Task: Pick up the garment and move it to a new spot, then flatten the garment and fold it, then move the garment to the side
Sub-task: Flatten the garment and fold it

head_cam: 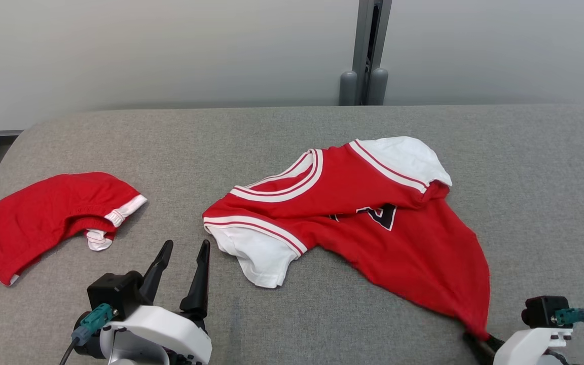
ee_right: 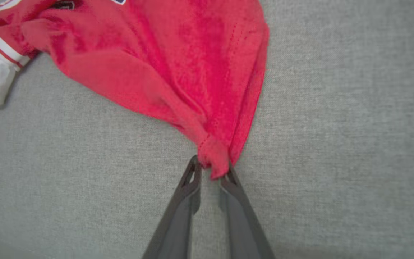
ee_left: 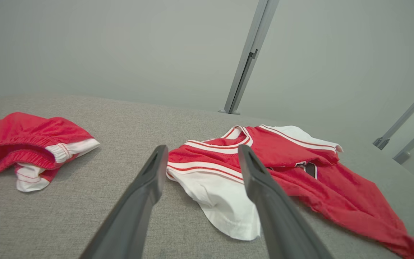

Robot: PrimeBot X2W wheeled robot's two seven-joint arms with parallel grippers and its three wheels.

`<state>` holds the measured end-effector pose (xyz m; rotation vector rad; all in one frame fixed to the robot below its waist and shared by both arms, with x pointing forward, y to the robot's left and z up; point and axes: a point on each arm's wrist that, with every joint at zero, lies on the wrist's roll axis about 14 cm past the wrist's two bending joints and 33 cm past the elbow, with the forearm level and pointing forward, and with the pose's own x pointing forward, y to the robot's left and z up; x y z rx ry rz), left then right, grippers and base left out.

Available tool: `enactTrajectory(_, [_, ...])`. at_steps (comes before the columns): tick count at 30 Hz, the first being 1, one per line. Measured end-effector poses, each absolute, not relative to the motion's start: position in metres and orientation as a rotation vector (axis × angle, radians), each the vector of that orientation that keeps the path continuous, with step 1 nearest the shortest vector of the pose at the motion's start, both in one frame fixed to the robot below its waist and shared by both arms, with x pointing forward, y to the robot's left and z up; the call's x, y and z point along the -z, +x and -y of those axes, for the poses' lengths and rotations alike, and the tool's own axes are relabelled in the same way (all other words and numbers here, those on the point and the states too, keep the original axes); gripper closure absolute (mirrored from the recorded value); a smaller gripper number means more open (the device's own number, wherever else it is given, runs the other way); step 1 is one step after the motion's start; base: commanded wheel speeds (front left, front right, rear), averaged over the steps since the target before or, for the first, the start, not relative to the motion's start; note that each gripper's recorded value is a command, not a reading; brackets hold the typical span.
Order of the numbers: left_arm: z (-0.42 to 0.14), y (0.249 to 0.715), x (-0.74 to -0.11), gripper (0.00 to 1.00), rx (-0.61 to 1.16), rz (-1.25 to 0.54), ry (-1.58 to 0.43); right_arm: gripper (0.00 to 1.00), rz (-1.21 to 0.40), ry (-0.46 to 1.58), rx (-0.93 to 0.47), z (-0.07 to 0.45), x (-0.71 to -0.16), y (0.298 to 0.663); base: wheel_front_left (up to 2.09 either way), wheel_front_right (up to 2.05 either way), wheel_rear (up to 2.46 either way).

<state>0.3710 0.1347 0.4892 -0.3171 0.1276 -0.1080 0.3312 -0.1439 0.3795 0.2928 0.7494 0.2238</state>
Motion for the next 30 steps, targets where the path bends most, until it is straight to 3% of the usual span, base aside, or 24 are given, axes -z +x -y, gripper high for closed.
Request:
enactTrajectory(9, [-0.136,0.368,-0.49,0.0,0.102,-0.125,-0.32,0.0,-0.796,0.289,-0.218,0.156,-0.376,0.313,0.0,0.0,0.0])
enactTrajectory(19, [-0.137,0.366,-0.493,0.0,0.106,-0.132,-0.311,0.0,-0.407,0.357,-0.139,0.18,-0.453,0.346,0.0,0.0,0.0])
enactTrajectory(30, [-0.141,0.379,-0.443,0.0,0.136,-0.353,-0.26,0.0,-0.263,0.379,-0.074,0.194,-0.476,0.354,0.0,0.0,0.0])
